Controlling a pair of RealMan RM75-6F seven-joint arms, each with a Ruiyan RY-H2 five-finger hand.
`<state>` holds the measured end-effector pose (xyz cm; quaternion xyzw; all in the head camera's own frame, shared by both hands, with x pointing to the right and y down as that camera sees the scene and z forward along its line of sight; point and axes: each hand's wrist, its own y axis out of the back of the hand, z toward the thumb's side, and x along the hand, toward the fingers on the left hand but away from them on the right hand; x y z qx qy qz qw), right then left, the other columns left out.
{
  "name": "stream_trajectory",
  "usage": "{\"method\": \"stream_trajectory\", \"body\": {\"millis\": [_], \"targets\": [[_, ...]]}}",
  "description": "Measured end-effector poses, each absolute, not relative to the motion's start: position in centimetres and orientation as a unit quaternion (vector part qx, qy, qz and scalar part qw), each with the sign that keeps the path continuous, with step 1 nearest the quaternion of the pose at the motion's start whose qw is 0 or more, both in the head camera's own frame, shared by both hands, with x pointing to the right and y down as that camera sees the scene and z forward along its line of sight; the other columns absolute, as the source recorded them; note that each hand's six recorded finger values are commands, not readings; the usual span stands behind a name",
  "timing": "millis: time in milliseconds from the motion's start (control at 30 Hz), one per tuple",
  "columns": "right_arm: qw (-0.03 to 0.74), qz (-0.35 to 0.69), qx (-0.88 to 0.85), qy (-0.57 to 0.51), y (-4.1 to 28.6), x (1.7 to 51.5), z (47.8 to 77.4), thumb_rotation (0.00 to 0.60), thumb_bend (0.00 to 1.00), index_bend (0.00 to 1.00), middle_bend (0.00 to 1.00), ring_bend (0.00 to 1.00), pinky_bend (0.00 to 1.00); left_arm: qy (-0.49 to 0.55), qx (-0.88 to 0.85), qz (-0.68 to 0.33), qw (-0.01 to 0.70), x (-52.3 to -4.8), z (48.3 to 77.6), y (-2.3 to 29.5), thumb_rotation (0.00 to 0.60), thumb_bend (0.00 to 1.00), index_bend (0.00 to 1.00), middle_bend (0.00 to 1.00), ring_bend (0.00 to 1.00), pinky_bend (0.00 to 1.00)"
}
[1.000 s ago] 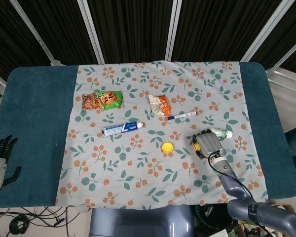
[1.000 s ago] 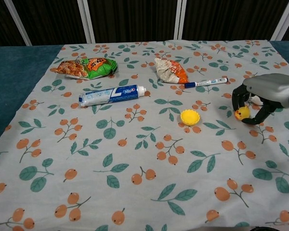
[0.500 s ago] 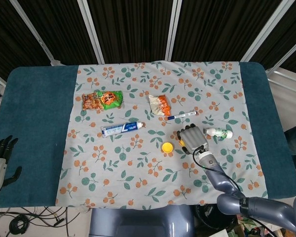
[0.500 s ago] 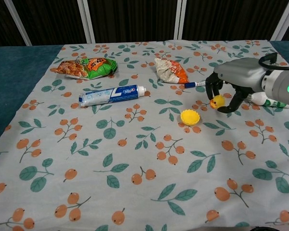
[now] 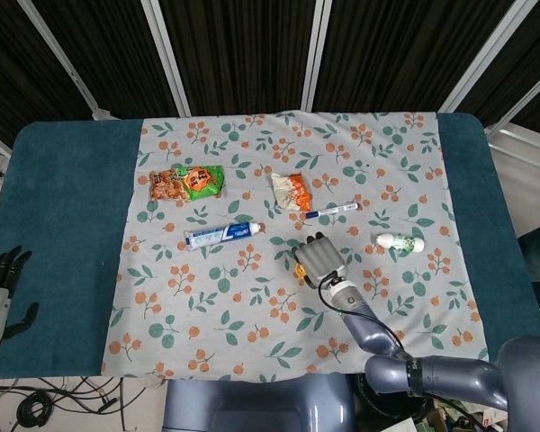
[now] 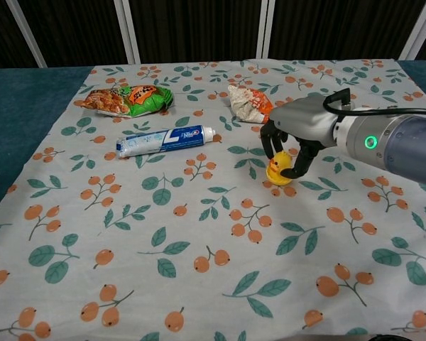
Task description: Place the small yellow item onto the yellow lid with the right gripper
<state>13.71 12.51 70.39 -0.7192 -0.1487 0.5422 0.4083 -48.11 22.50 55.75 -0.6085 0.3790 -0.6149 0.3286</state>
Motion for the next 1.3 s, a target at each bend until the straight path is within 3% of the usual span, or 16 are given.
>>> {"method": "stream_trajectory", "body": {"millis": [600,867,1300], "targets": [[0.409,0.557,-0.708,-0.143,12.6,14.3,71.2,0.6,0.31,0.48,0.41,0.29,0.24,0.379,-0.609,-0.615,0.327,-48.2,55.7,22.4,0.6,0.39,0.0,0.0,0.0,0.08],[0.405,0.554,-0.713,-0.144,12.6,14.4,71.0,0.6,0.26,0.32,0.3,0.28,0.24,0.378,-0.609,-0.616,0.327,-48.2,55.8,22.4,0.6,0.39,0.0,0.0,0.0,0.08],[0.404,0.548,-0.718,-0.147,12.6,14.0,70.6,0.6,0.24,0.26,0.19,0.25,0.24,0.379,-0.609,-0.616,0.327,-48.3,55.8,22.3,0.6,0.39,0.0,0.0,0.0,0.08]]}}
